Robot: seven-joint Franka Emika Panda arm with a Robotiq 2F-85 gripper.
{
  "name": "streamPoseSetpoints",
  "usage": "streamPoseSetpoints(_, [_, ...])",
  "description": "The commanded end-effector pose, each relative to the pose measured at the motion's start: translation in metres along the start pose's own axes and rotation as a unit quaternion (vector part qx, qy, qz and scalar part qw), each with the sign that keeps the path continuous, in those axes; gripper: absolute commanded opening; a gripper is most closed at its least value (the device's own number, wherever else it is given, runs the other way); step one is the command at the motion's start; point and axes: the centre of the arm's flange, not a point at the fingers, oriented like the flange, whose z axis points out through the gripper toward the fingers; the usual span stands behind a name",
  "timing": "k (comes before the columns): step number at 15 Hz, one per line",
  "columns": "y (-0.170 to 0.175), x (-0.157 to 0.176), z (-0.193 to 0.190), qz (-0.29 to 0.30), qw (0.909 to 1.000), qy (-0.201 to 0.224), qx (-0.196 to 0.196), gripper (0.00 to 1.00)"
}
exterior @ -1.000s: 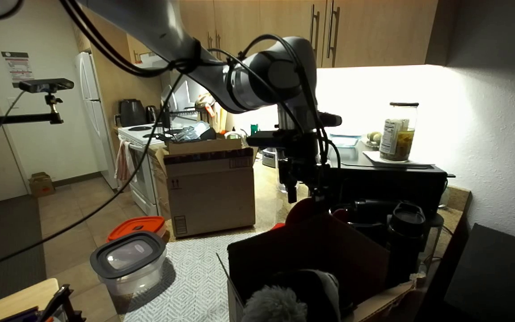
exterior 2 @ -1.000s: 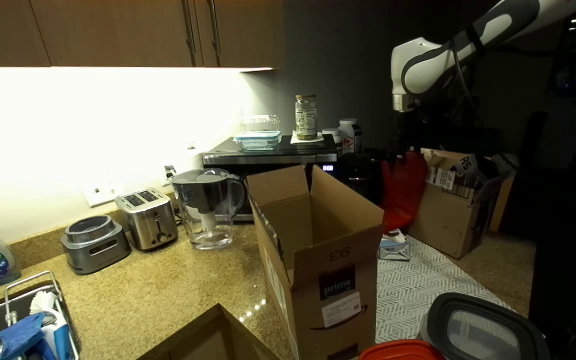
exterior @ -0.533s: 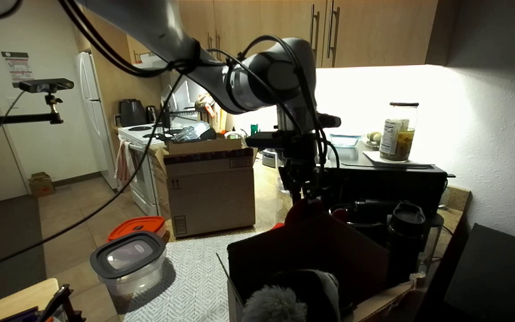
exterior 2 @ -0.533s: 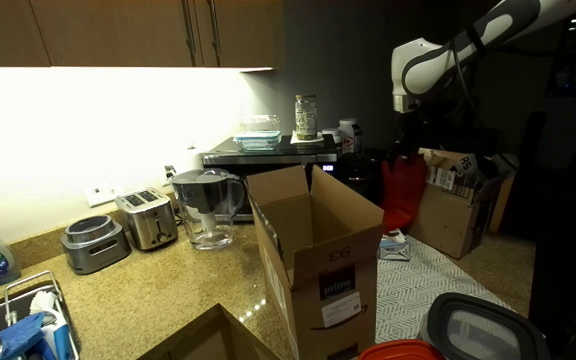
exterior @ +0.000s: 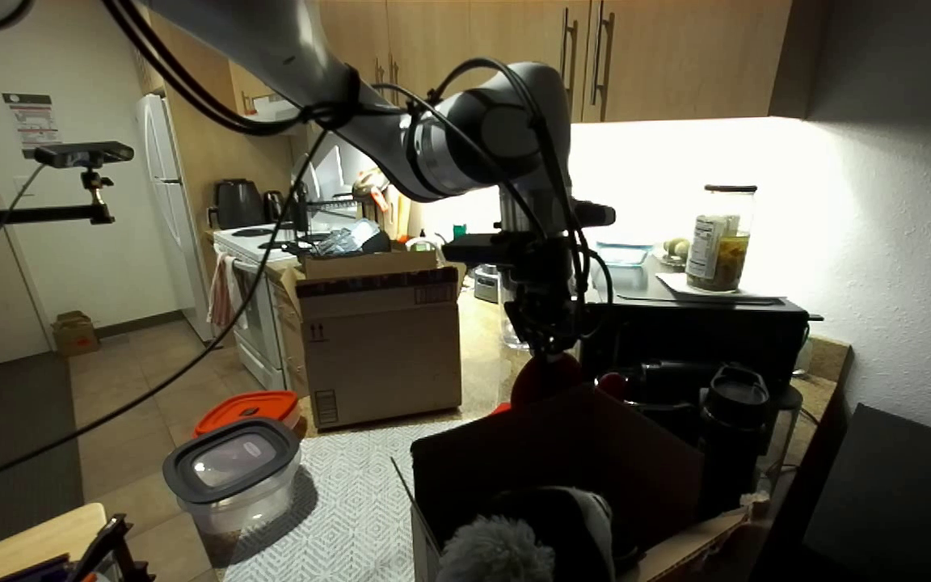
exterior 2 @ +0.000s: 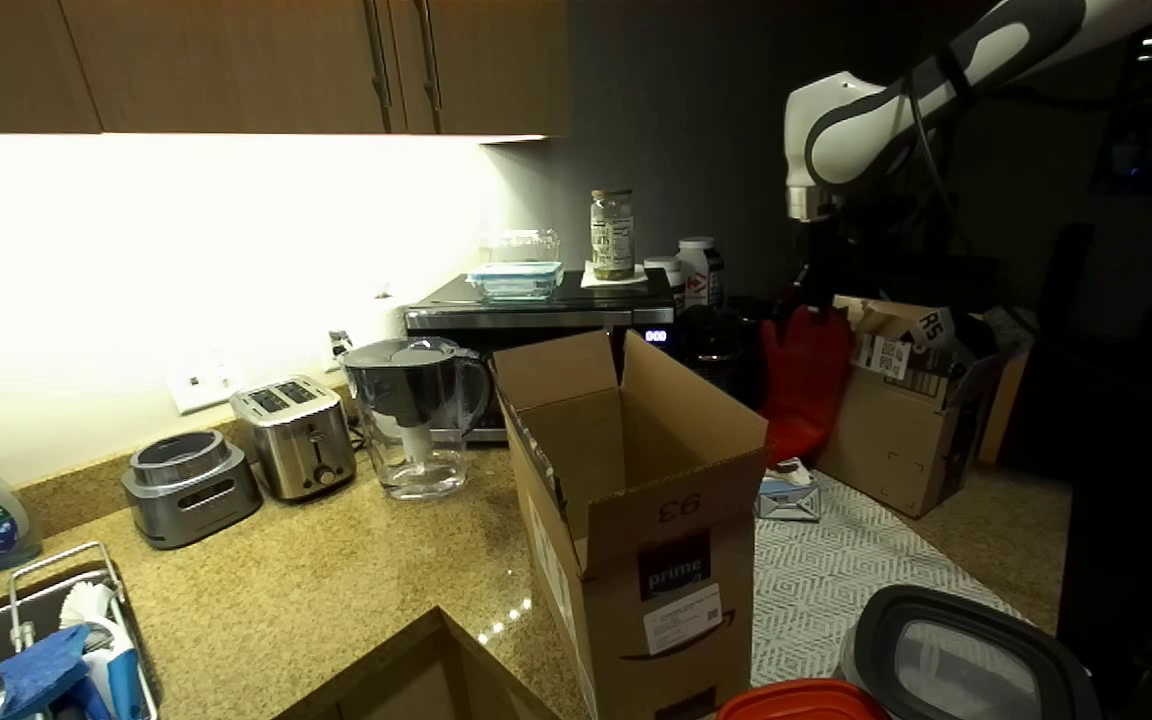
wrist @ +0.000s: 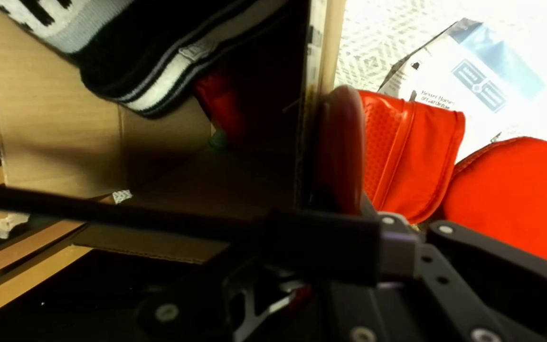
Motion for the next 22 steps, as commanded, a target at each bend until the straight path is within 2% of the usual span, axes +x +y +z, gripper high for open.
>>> streamPoseSetpoints(1, [0.012, -0.010, -0.027, -0.022, 0.9993, 0.002, 0.029, 0.02])
streamPoseSetpoints(5, [0.026, -0.005, -0.061, -0.034, 0.9976, 0.014, 0.059, 0.02])
streamPoseSetpoints(12, [0.039, 0.012, -0.112, -0.006, 0.9916, 0.052, 0.118, 0.02])
streamPoseSetpoints(22, [0.071, 0.019, -0.179, 0.033, 0.9704, 0.108, 0.214, 0.02])
